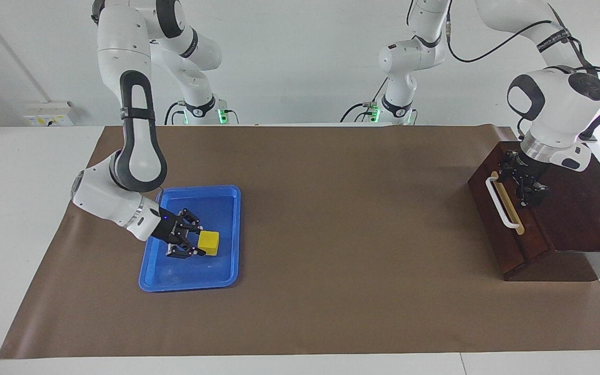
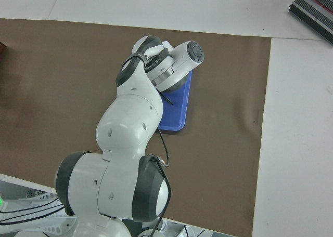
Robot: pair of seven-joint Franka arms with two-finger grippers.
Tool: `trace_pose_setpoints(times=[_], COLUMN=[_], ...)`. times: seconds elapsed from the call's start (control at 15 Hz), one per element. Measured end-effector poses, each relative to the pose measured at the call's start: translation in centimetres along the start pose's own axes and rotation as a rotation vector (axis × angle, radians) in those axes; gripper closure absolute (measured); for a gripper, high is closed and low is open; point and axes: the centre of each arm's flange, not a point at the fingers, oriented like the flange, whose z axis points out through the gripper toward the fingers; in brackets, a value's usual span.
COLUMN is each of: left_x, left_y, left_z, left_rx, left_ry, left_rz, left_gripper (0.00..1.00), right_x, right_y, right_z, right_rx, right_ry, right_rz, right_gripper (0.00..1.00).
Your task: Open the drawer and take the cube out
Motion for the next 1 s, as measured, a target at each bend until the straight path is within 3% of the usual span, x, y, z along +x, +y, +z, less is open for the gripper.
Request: trace_pose_setpoints(times=[0.2, 0.4, 0.53, 0.67, 0.73, 1.0], left_x=[0.1, -0.9, -3.1, -6.4, -7.6, -10.9], left_y=[0.3, 0.9, 0.7, -0.4, -1.2, -2.8], left_z=[-1.4, -6.3, -8.9, -11.0, -11.7, -12.9], left_rx=[0.036, 0.068, 0.074, 0.104, 0.13, 0.17], left_ry=[0.005, -0.002, -0.011, -0.032, -0.048, -0.122], left_rz=[0.039, 0.222, 0.422, 0.675, 0.782, 1.121], left_gripper=[0.0, 0.0, 0.0, 0.0, 0.0, 0.0], right_x=[-0.4, -0.6, -0.7, -0.8, -0.7, 1.0], right_y=[0.0, 0.0, 0.0, 0.0, 0.0, 0.7], right_z=[0.2, 0.3, 0.3, 0.2, 0.1, -1.9], right_rx=[-0.005, -0.006, -0.007, -0.002, 0.005, 0.015], right_ry=[-0.005, -0.007, -0.006, -0.001, 0.008, 0.049], right_rz=[-0.017, -0.025, -0.025, -0.022, -0.022, 0.009], right_gripper=[0.45, 0.45, 0.33, 0.07, 0.0, 0.0])
